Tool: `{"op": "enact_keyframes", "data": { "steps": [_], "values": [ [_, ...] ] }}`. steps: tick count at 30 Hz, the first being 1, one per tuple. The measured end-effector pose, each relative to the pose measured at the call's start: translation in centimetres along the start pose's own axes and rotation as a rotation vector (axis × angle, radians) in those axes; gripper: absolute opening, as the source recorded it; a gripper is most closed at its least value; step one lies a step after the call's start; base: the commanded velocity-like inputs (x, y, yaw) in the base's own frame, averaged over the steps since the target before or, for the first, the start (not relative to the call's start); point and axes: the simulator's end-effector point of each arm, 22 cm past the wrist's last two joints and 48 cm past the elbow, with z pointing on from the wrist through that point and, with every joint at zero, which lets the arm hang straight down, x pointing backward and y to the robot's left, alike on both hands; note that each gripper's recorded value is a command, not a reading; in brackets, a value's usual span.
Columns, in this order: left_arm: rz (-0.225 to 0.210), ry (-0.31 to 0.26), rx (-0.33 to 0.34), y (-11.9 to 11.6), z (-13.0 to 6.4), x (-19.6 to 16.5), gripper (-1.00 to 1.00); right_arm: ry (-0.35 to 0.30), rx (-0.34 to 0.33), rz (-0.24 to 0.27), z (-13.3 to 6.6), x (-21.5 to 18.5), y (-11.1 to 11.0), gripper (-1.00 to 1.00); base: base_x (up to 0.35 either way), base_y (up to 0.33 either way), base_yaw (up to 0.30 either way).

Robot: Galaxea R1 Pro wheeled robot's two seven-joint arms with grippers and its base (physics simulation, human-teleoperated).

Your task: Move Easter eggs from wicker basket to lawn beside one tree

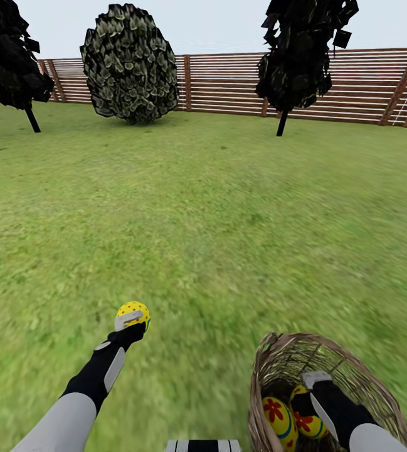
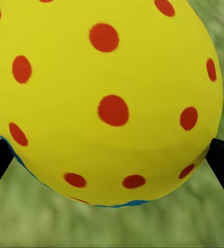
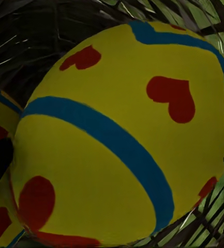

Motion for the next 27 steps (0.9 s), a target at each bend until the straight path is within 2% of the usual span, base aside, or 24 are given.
{"op": "enact_keyframes", "data": {
  "steps": [2, 3, 6, 18, 19, 22, 27],
  "values": [
    [-0.001, 0.001, 0.003, -0.2, 0.0, 0.1, -1.0, -0.001, -0.005, -0.001, 0.0, -0.1, 0.4, 1.0, 0.0, 0.0, 0.0],
    [-0.002, 0.0, 0.003, -0.3, 0.0, 0.1, -1.0, -0.002, -0.005, -0.002, 0.0, -0.1, 0.5, -1.0, 0.0, 0.0, 0.0],
    [-0.002, 0.003, 0.003, -0.3, 0.1, 0.2, -1.0, -0.019, -0.005, -0.002, 0.1, -0.5, 0.5, -1.0, 0.0, 0.0, 0.0],
    [-0.005, 0.009, 0.014, -1.2, 0.0, 0.6, -1.0, -0.02, -0.006, -0.003, 0.1, -0.5, 0.6, -1.0, 0.0, 0.0, 0.0],
    [0.004, 0.009, 0.019, -1.5, 0.0, 0.6, -1.0, -0.02, -0.006, -0.002, 0.1, -0.5, 0.6, -1.0, 0.0, 0.0, 0.0],
    [0.073, 0.025, 0.048, -3.0, 0.0, 1.6, -1.0, -0.02, -0.006, -0.003, 0.1, -0.5, 0.6, -1.0, 0.0, 0.0, 0.0],
    [0.081, 0.028, 0.05, -3.1, 0.0, 1.7, -1.0, -0.02, -0.005, -0.002, 0.1, -0.5, 0.5, -1.0, 0.0, 0.0, 0.0]
  ]
}}
